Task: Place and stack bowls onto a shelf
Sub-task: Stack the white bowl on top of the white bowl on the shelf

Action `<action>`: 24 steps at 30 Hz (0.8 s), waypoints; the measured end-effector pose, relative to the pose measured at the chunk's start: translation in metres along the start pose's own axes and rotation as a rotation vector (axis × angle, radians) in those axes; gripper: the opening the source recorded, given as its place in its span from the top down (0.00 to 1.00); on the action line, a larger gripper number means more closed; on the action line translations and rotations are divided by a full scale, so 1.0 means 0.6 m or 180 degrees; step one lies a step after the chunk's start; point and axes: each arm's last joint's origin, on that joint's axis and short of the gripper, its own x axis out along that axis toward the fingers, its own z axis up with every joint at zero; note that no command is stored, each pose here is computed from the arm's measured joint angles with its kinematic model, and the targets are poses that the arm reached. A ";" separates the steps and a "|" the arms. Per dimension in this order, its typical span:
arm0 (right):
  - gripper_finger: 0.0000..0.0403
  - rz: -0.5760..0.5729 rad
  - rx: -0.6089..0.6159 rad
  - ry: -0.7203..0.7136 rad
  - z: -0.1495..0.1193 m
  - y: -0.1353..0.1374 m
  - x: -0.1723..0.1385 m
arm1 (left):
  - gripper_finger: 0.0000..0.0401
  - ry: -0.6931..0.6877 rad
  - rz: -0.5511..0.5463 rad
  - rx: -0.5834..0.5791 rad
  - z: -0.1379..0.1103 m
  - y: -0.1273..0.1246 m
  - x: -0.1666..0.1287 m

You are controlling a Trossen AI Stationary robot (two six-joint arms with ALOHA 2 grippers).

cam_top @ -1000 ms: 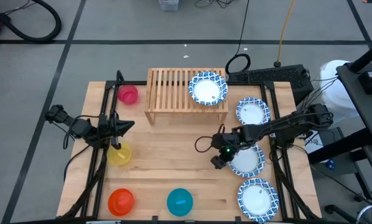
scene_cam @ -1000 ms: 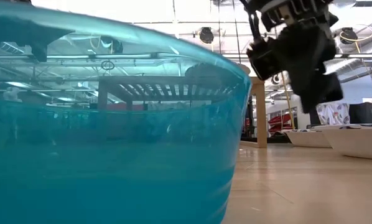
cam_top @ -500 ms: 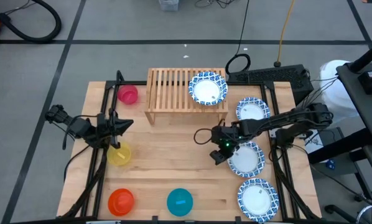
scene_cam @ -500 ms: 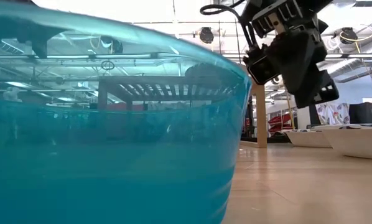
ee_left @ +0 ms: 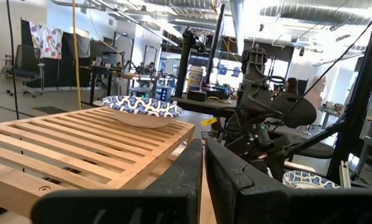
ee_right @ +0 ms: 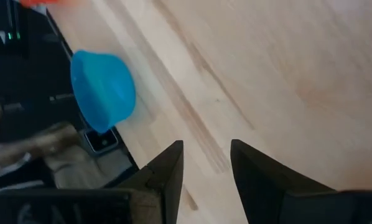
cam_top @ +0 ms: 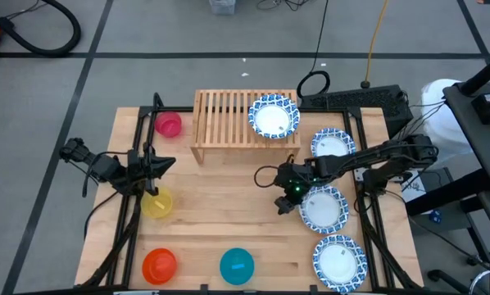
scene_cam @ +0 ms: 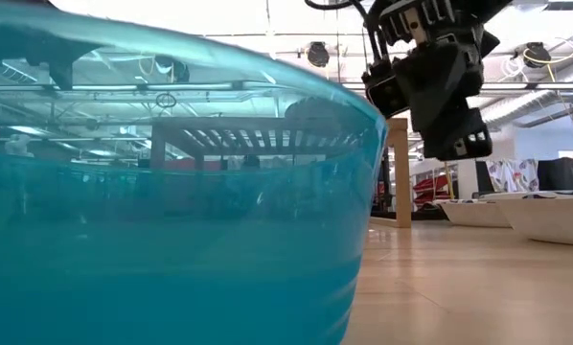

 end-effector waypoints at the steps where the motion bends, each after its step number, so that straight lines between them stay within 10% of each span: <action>1: 0.69 -0.0003 0.0048 -0.0021 0.001 0.000 0.000 | 0.94 0.0000 -0.0001 0.0000 0.000 0.000 0.000; 24: 0.65 0.0395 -0.0448 -0.0006 0.014 0.004 -0.041 | 0.94 0.0000 -0.0001 0.0060 0.000 0.000 0.000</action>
